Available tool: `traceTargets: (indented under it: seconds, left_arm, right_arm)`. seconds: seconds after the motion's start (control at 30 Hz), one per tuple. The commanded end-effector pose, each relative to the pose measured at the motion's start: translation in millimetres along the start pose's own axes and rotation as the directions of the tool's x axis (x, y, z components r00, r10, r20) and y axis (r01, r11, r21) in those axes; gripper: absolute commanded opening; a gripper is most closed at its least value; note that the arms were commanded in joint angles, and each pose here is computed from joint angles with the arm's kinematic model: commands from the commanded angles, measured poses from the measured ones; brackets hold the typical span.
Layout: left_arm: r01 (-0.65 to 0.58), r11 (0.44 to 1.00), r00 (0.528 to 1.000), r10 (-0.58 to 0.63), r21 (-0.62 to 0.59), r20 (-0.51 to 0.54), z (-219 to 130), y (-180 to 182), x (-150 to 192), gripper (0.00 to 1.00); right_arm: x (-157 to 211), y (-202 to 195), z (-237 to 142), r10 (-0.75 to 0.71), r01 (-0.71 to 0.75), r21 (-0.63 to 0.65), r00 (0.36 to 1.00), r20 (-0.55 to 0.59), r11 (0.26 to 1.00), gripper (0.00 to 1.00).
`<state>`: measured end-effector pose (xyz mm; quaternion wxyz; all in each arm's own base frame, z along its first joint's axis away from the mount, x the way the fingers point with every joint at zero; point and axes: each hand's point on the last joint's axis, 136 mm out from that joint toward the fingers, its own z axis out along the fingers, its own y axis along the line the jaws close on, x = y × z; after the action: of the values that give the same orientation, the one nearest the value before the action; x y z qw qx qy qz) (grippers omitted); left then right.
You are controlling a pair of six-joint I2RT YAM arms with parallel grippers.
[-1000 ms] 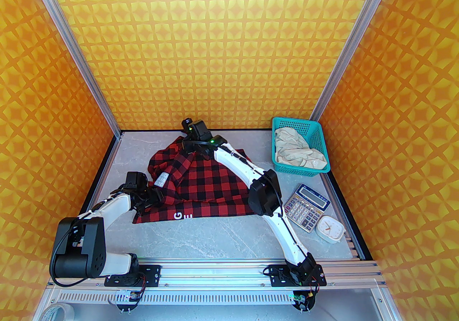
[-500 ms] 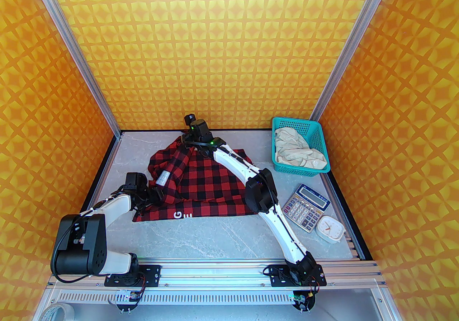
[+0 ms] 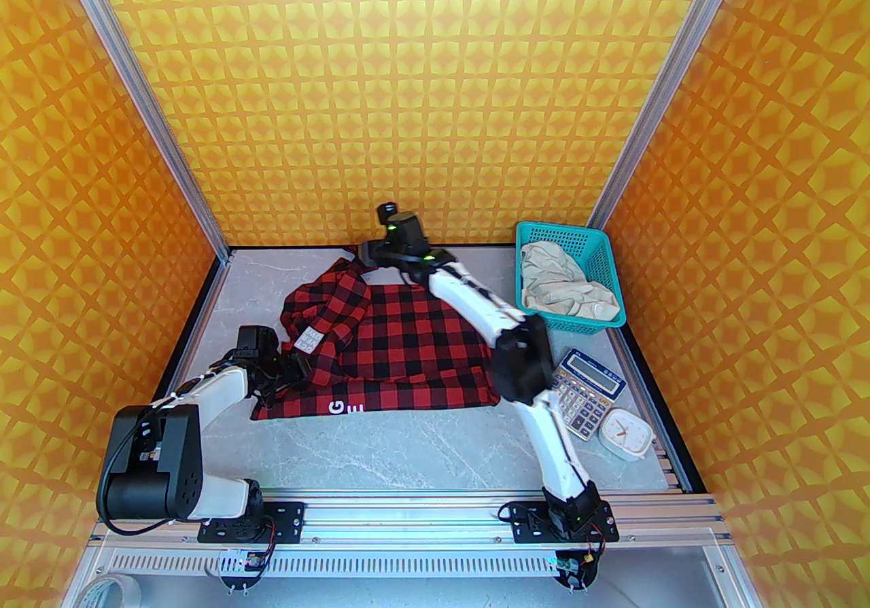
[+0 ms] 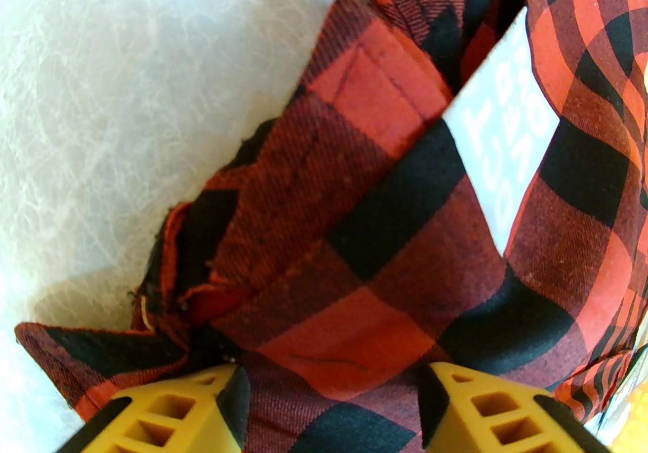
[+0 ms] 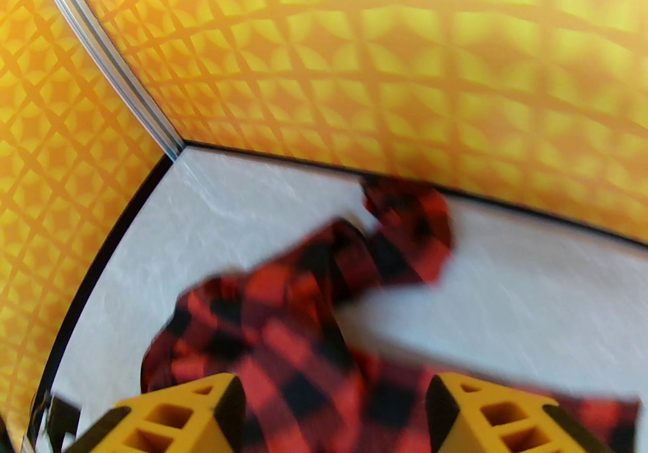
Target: Fold and stack the mixed laundry pile
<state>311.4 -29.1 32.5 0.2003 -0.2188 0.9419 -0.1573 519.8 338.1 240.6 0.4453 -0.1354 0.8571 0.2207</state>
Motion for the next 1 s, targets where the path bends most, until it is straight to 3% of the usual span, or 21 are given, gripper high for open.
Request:
traceTargets:
  seconds: [0.0,0.2,0.4,0.6,0.8,0.97]
  left_arm:
    - [-0.035,0.999,0.999,0.035,-0.013,0.018,-18.3,-4.5,-12.8,0.62]
    - [-0.089,0.996,0.994,0.087,0.022,0.064,-50.8,-23.6,-27.3,0.63]
    - [-0.144,0.979,0.990,0.140,0.141,0.034,-53.2,-54.0,-15.1,0.62]
    - [-0.140,0.969,0.990,0.141,0.206,0.010,-16.4,-72.9,-14.1,0.60]
    - [-0.059,0.985,0.996,0.068,0.160,-0.051,26.8,-49.5,2.5,0.56]
    - [-0.016,0.997,0.997,0.022,0.080,-0.074,28.9,-24.6,20.8,0.56]
  right_arm:
    - [21.2,-13.9,-60.7,0.059,-0.057,0.052,0.997,-0.051,0.997,0.66]
    - [134.1,-69.6,-117.2,0.168,-0.114,0.212,0.951,-0.259,0.971,0.67]
    - [233.5,-114.9,-155.7,0.276,-0.109,0.372,0.859,-0.432,0.922,0.68]
    - [269.9,-124.0,-134.9,0.350,-0.139,0.410,0.792,-0.501,0.901,0.66]
    - [300.8,-131.5,-106.4,0.400,-0.121,0.452,0.699,-0.593,0.884,0.61]
    - [318.9,-130.4,-112.0,0.424,-0.145,0.456,0.676,-0.602,0.878,0.59]
